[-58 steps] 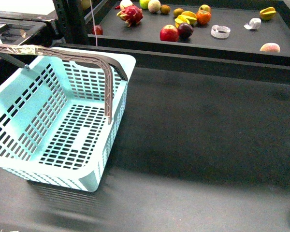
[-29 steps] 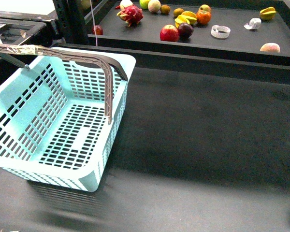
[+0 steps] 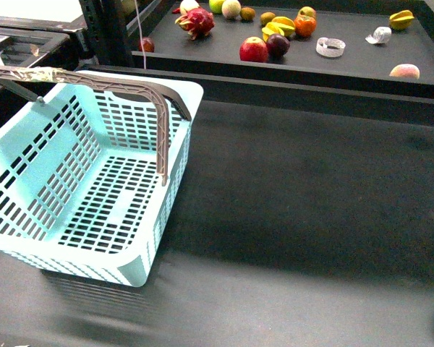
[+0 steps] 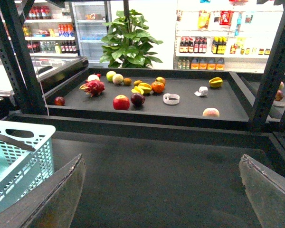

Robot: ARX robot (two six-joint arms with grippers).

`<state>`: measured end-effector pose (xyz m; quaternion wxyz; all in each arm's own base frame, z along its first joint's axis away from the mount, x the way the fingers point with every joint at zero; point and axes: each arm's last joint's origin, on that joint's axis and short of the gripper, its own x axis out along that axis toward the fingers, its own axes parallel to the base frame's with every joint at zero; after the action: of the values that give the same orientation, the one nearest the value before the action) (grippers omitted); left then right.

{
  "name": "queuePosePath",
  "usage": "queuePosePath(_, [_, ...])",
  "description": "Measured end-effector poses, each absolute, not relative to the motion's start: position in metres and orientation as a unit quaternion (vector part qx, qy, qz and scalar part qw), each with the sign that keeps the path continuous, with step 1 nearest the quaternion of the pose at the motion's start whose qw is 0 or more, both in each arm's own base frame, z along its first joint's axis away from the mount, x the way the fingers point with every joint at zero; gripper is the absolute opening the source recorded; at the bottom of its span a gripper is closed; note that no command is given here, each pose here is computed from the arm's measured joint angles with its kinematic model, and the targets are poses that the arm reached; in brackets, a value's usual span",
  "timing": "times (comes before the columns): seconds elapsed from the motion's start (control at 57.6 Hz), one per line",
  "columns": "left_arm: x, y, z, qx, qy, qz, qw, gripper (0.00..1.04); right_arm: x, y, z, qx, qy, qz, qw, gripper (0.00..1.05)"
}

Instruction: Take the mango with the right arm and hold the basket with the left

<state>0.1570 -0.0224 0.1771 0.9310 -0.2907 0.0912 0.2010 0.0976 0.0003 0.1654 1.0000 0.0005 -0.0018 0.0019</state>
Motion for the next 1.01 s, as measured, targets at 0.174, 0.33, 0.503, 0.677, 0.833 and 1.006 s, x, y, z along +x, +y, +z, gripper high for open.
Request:
queuePosePath(0.174, [0.214, -0.045, 0.171, -0.379, 0.126, 0.162, 0.902, 0.97, 0.098, 0.000, 0.165, 0.000, -0.002, 0.002, 1.000, 0.96])
queuePosePath(0.33, [0.267, -0.063, 0.157, -0.427, 0.159, 0.142, 0.879, 0.97, 0.098, 0.000, 0.165, 0.000, -0.002, 0.002, 1.000, 0.96])
queuePosePath(0.503, [0.310, -0.074, 0.143, -0.447, 0.181, 0.137, 0.865, 0.97, 0.098, 0.000, 0.165, 0.000, -0.002, 0.002, 1.000, 0.96])
queuePosePath(0.677, [0.336, -0.078, 0.135, -0.476, 0.183, 0.139, 0.849, 0.97, 0.098, 0.000, 0.165, 0.000, -0.002, 0.002, 1.000, 0.96])
queuePosePath(0.833, [0.360, -0.082, 0.123, -0.500, 0.188, 0.148, 0.832, 0.97, 0.098, 0.000, 0.165, 0.000, -0.002, 0.002, 1.000, 0.96])
queuePosePath(1.006, [0.393, -0.084, 0.114, -0.512, 0.191, 0.147, 0.824, 0.97, 0.098, 0.000, 0.165, 0.000, -0.002, 0.002, 1.000, 0.96])
